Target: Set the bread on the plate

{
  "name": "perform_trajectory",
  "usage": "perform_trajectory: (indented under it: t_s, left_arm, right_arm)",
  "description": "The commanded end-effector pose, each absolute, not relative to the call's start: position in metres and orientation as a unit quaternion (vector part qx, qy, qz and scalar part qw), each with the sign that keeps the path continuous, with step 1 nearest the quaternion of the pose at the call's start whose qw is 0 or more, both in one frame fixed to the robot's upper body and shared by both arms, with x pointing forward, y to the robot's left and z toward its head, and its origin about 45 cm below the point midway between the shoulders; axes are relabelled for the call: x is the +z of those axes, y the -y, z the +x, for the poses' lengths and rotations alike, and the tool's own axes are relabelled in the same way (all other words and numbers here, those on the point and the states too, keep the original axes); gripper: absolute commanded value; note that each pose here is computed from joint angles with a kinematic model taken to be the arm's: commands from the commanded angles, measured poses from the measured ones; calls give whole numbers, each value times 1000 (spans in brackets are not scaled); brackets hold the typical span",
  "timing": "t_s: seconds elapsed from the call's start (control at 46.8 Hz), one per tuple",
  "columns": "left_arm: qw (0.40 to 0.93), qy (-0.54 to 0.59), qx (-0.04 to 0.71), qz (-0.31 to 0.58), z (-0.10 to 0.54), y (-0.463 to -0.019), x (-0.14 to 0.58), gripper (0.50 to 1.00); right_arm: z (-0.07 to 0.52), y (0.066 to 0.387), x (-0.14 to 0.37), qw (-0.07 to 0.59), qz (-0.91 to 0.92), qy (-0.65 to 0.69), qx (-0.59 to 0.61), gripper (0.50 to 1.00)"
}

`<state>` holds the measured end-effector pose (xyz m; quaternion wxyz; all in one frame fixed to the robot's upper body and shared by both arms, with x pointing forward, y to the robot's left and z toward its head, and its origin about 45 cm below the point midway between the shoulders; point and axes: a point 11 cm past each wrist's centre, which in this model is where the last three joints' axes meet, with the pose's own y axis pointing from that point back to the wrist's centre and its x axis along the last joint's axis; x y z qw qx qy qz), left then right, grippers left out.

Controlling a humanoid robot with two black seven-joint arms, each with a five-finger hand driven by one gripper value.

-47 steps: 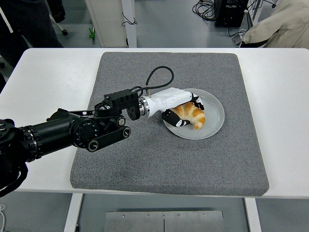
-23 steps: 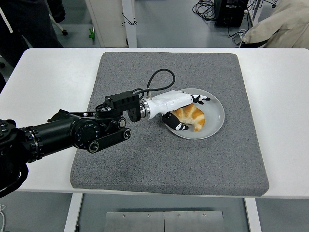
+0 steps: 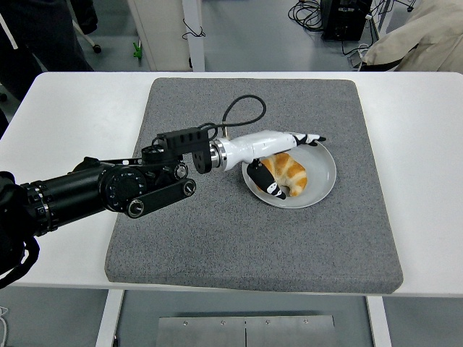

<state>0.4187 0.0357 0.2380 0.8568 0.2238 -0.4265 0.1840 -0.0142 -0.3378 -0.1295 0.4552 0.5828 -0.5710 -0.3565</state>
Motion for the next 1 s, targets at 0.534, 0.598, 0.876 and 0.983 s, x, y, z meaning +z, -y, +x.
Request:
perform_trajectory:
  t_s: [0.534, 0.598, 0.876, 0.983]
  left_arm:
    - [896, 282, 329, 98, 468, -82, 327, 960]
    - [897, 245, 358, 80, 476, -97, 333, 961]
    - [878, 190, 435, 64, 493, -165, 340, 966]
    - [871, 168, 458, 58, 497, -181, 334, 966]
  right_arm:
    - [-14, 338, -130, 455, 583, 571, -357, 1000]
    - [-14, 338, -130, 455, 583, 571, -357, 1000]
    - [-14, 338, -130, 456, 583, 571, -356, 1000]
    - [-14, 338, -130, 455, 583, 571, -357, 1000]
